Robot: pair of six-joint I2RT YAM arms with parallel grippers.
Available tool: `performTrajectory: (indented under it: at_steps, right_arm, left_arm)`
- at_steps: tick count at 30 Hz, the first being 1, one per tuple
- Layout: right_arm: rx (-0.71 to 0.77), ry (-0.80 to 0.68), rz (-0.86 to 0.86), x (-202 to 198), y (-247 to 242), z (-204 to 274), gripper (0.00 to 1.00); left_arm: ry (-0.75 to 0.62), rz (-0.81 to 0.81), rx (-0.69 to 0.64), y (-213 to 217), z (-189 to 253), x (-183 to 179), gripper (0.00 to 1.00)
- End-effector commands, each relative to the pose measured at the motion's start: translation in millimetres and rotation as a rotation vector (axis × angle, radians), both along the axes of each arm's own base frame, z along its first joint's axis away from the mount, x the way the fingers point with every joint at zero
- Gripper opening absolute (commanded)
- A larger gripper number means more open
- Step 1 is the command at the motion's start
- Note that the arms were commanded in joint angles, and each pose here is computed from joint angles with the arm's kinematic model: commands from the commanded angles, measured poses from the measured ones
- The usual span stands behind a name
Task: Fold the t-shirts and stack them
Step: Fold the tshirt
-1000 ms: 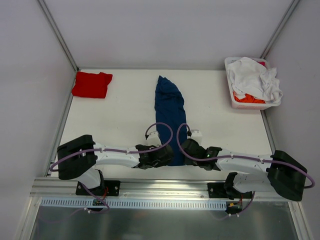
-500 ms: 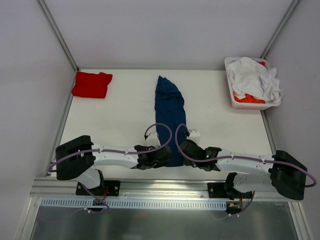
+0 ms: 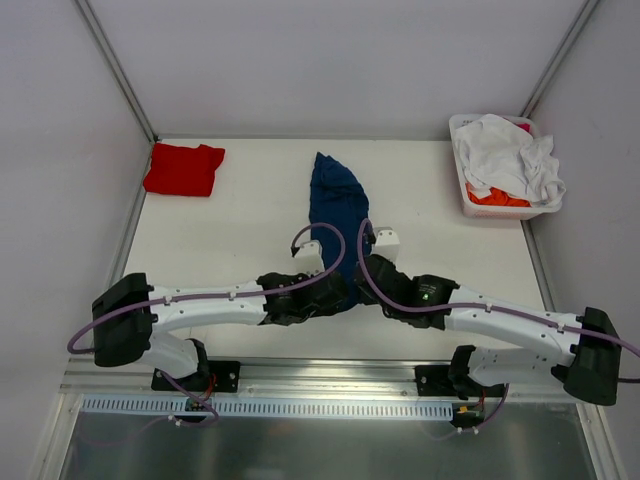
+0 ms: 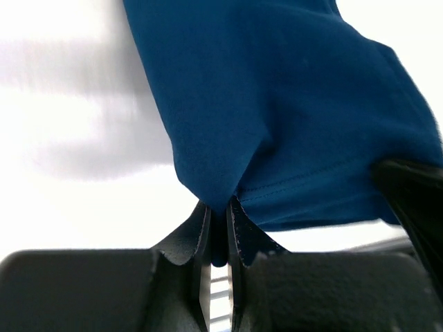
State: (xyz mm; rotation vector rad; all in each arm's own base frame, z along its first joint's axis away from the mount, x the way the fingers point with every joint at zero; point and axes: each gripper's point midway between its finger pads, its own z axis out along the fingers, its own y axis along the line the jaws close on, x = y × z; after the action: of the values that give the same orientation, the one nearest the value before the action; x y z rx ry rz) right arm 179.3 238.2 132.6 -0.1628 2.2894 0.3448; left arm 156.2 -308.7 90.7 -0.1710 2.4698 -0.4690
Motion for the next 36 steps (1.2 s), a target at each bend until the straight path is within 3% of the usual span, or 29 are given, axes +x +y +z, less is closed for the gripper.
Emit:
performTrajectory:
  at_steps: [1,14,36]
  right_arm:
    - [-0.072,-0.076,-0.015,15.4,-7.2,20.1,0.00]
    - [-0.148,-0.106,-0.139,78.0,-43.2,37.1,0.00]
    - [-0.154,-0.033,-0.144,172.1,-41.1,8.4,0.00]
  left_arm:
    - [-0.069,0.017,0.054,19.2,20.5,20.0,0.00]
    - [-0.114,0.135,0.116,66.8,37.6,85.8,0.00]
    - [-0.057,0.126,0.193,57.2,5.2,164.5,0.00]
